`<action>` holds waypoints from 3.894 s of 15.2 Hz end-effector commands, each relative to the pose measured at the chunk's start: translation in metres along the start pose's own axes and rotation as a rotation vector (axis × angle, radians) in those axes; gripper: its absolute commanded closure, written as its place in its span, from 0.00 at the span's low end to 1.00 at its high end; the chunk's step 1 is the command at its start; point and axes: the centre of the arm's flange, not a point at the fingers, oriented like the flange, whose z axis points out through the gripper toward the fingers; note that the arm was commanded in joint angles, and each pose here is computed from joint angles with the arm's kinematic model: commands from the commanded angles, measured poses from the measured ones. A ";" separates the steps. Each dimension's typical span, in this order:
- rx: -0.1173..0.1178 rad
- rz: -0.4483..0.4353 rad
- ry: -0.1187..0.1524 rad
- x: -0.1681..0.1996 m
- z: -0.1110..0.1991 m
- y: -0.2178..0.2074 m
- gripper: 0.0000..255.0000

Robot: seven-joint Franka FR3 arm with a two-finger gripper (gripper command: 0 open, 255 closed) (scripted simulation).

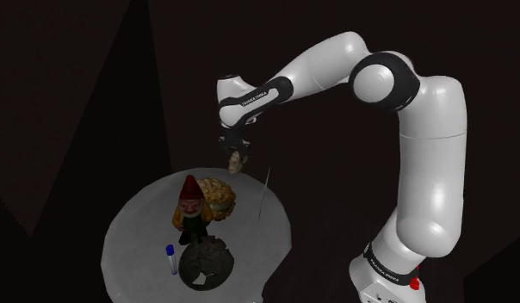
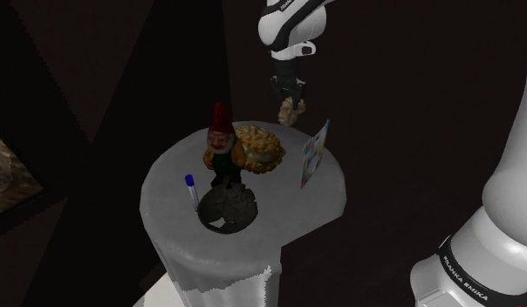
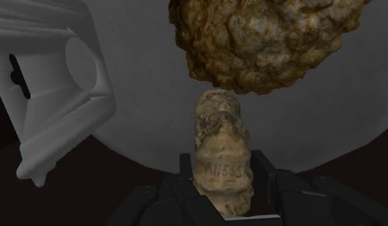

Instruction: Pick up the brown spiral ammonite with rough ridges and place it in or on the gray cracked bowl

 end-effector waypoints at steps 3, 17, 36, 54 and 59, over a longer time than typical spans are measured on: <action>0.000 0.001 0.000 -0.052 -0.004 0.015 1.00; 0.000 0.001 0.000 -0.231 -0.018 0.059 1.00; 0.000 0.001 0.000 -0.359 0.019 0.083 1.00; 0.000 0.001 0.000 -0.361 0.064 0.078 0.00; 0.000 0.001 0.000 -0.361 0.050 0.078 0.00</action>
